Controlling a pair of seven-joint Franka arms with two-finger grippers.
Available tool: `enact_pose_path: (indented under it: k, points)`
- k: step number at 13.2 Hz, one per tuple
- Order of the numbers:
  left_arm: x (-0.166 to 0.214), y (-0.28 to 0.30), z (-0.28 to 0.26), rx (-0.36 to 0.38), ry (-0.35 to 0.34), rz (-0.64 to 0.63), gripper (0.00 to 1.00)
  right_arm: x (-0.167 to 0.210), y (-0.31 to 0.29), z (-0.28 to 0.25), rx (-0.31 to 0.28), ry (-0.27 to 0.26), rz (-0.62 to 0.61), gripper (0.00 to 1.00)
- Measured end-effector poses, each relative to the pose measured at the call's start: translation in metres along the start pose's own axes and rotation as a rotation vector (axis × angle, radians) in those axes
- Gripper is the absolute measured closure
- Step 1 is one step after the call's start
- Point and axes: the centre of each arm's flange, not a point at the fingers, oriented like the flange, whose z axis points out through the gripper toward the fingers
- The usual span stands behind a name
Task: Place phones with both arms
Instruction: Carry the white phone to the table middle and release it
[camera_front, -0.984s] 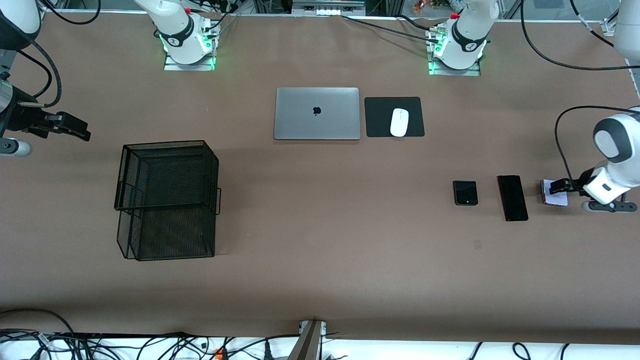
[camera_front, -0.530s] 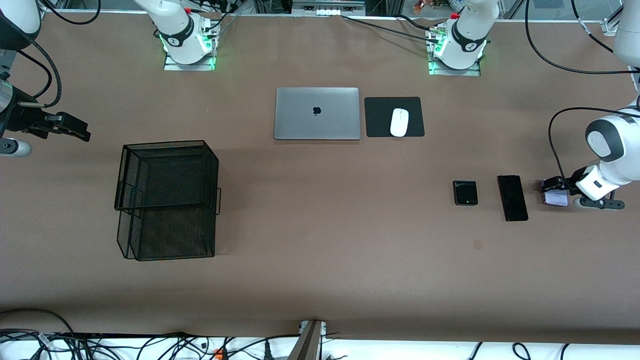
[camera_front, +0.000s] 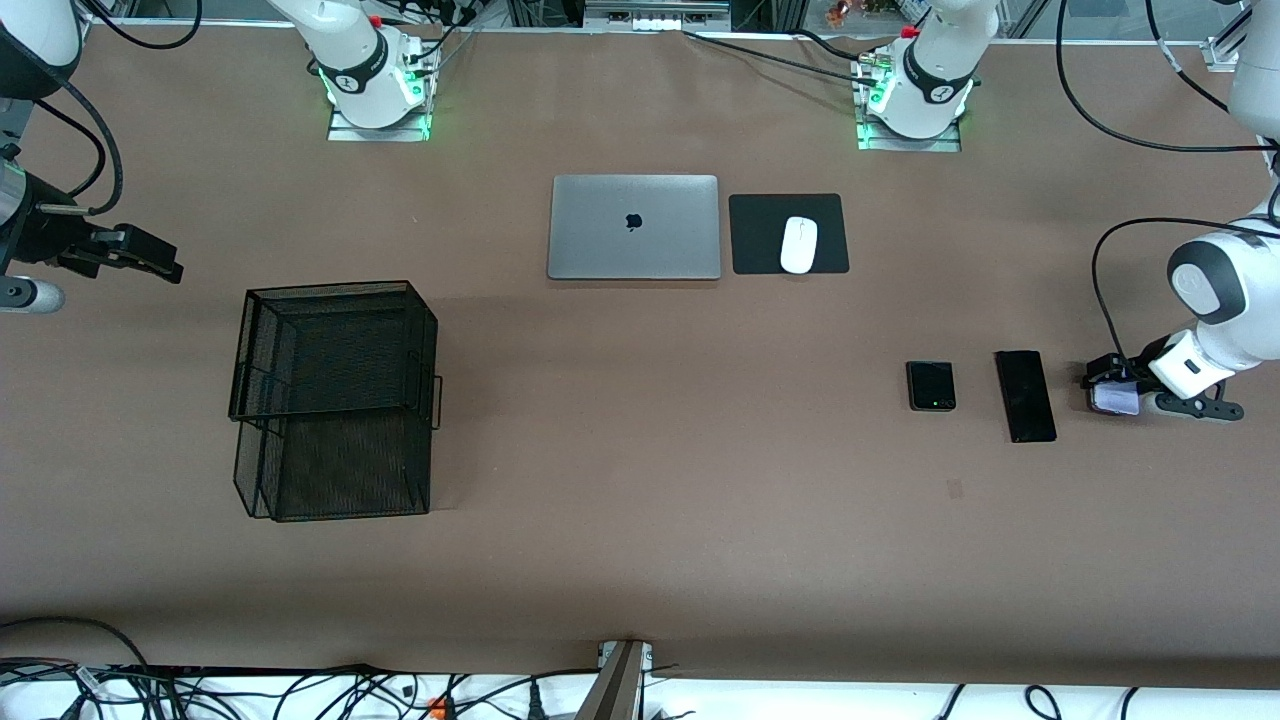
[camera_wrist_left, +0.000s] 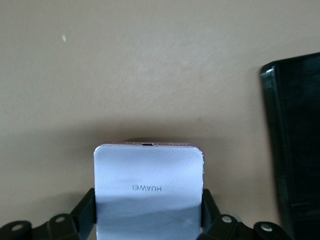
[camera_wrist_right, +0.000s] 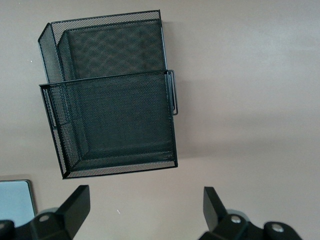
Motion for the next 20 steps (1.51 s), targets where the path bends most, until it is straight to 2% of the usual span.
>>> enact_pose_path:
  k: [3,5,7,9,11,13,16,18,20]
  points:
    - [0.032,0.036,-0.08,-0.072,-0.094,0.058,0.15,0.0,0.0,0.0,0.0,0.0,0.0,0.0]
    - [0.06,0.08,-0.142,-0.116,-0.149,0.08,0.15,0.0,0.0,0.0,0.0,0.002,0.0,0.0]
    - [0.091,0.149,-0.185,-0.141,-0.165,0.084,0.15,0.001,0.0,-0.001,0.001,0.006,0.001,0.0]
    - [0.116,0.239,-0.193,-0.139,-0.174,0.066,0.15,0.001,0.001,-0.001,0.001,0.007,0.001,0.0]
    - [0.133,0.339,-0.181,-0.118,-0.179,0.02,0.15,0.001,0.001,-0.001,0.001,0.008,0.002,0.0]
    - [0.145,0.44,-0.156,-0.126,-0.122,-0.007,0.15,0.001,0.001,-0.001,0.001,0.009,0.002,0.0]
    - [0.14,0.587,-0.089,-0.207,-0.03,-0.085,0.15,0.001,0.001,-0.002,0.001,0.01,0.002,0.0]
    - [0.128,0.647,-0.034,-0.257,0.018,-0.14,0.15,0.001,0.001,-0.002,0.002,0.01,0.002,0.0]
    - [0.114,0.674,0.01,-0.209,0.034,-0.136,0.15,0.001,0.0,-0.002,0.002,0.01,0.001,0.0]
